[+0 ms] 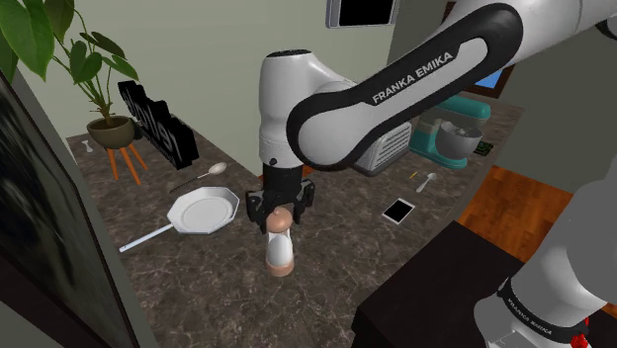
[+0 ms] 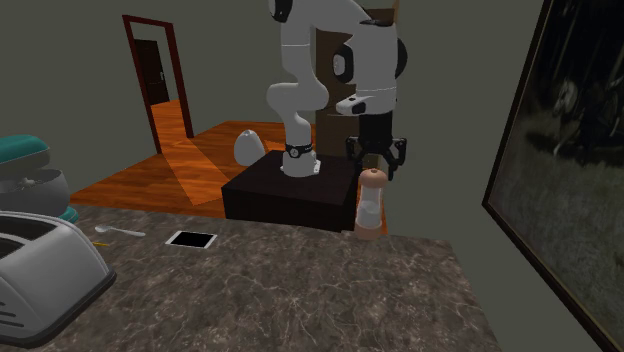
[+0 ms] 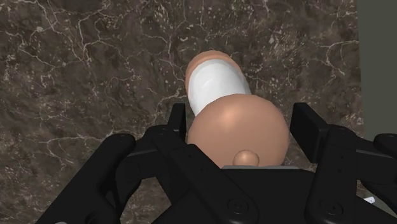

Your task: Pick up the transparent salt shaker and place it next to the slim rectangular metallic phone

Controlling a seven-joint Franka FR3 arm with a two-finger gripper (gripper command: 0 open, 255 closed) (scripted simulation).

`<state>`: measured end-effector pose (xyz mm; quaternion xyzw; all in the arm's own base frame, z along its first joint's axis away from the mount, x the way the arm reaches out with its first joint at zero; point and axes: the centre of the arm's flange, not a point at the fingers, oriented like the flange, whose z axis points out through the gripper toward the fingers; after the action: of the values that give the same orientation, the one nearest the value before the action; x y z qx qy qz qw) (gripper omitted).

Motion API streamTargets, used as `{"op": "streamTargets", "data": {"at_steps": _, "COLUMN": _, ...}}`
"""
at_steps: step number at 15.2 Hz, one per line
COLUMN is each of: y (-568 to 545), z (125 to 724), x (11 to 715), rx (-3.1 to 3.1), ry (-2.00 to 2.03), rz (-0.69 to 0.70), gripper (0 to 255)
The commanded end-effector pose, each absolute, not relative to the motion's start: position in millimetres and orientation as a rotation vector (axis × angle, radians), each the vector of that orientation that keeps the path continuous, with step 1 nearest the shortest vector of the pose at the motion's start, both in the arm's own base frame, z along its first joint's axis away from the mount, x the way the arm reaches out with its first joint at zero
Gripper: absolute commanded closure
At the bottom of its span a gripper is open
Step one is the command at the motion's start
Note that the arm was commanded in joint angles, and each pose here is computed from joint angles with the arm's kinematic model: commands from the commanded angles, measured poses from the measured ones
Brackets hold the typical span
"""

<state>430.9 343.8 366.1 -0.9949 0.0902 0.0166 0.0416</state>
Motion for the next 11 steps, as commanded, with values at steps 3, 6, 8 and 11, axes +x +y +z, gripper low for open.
{"op": "streamTargets", "data": {"at_steps": 3, "y": 344, "z": 387, "x": 430, "rx": -3.046, "ry": 0.276, "rz": 0.051, "gripper": 255}}
{"op": "streamTargets", "data": {"at_steps": 6, "y": 344, "z": 403, "x": 430, "rx": -3.046, "ry": 0.276, "rz": 0.051, "gripper": 255}}
{"op": "streamTargets", "data": {"at_steps": 8, "y": 344, "z": 414, "x": 430, "rx": -3.046, "ry": 0.276, "rz": 0.051, "gripper": 255}}
{"op": "streamTargets", "data": {"at_steps": 11, "y": 344, "z": 429, "x": 430, "rx": -3.046, "ry": 0.276, "rz": 0.051, "gripper": 255}}
